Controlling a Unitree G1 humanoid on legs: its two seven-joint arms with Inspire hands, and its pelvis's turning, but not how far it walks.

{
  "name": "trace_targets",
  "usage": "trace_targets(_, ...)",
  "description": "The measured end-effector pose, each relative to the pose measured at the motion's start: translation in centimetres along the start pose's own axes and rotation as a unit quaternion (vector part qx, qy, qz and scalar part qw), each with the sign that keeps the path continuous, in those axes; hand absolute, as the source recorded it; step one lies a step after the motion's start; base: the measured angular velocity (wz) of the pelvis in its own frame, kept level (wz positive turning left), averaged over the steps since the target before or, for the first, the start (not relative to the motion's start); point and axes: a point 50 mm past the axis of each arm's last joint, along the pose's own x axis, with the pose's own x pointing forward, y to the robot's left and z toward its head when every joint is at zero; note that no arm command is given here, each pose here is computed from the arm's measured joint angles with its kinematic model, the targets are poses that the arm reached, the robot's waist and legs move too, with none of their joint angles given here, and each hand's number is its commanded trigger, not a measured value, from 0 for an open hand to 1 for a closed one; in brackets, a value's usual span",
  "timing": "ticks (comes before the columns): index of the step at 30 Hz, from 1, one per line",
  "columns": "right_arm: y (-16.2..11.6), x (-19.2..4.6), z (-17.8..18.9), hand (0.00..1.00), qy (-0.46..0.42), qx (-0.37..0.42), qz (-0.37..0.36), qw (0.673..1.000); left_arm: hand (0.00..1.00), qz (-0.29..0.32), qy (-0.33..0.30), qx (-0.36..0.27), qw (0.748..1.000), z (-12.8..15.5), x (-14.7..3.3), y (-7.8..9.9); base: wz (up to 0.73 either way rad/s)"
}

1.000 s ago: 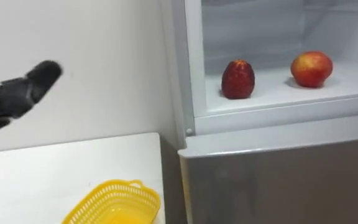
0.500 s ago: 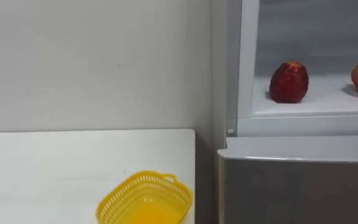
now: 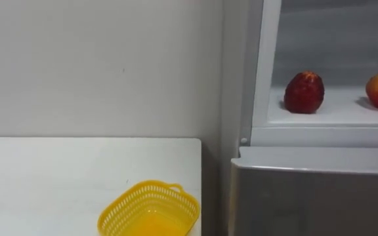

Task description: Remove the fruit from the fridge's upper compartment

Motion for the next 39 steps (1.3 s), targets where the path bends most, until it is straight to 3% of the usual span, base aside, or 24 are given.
trace_targets(5,0.0,0.0,0.6,0.0,-0.009,-0.003,-0.002,1.0,0.0,-0.06,0.039,0.2,0.977,-2.2,-0.1,-0.9,-0.02)
trace_targets(7,0.2,0.0,0.6,0.0,-0.008,0.012,-0.006,1.0,0.0,-0.097,0.043,0.293,0.95,-2.3,-0.2,-2.5,-0.04)
trace_targets(10,0.4,0.1,0.4,0.0,-0.005,0.023,-0.008,1.0,0.0,-0.128,0.042,0.334,0.933,-1.9,-0.2,-4.0,-0.17)
trace_targets(16,1.8,0.2,0.1,0.0,0.0,0.06,-0.004,0.998,0.0,-0.141,0.032,0.385,0.912,-1.4,-0.3,-4.8,-0.12)
trace_targets(19,1.9,0.2,0.4,0.0,-0.004,0.103,-0.014,0.995,0.0,-0.142,0.027,0.384,0.912,-1.2,-0.3,-5.0,0.01)
trace_targets(23,1.4,0.0,2.0,0.0,-0.031,0.088,-0.04,0.995,0.0,-0.145,0.018,0.381,0.913,-1.0,-0.3,-5.3,-0.2)
trace_targets(26,-0.3,-1.3,6.4,0.0,-0.136,0.119,-0.082,0.98,0.0,-0.146,0.015,0.378,0.914,-1.1,-0.3,-5.1,-0.38)
trace_targets(28,-0.7,-3.4,10.2,0.0,-0.259,0.172,-0.079,0.947,0.0,-0.146,0.015,0.377,0.914,-1.1,-0.3,-5.0,-0.02)
trace_targets(31,-0.3,-6.5,14.0,0.0,-0.371,0.225,-0.039,0.9,0.0,-0.15,0.009,0.358,0.922,-1.1,-0.3,-4.9,0.05)
trace_targets(39,0.6,-12.0,17.0,0.0,-0.507,0.219,-0.001,0.834,0.0,-0.153,0.022,0.295,0.943,-2.7,-0.6,-3.8,-0.03)
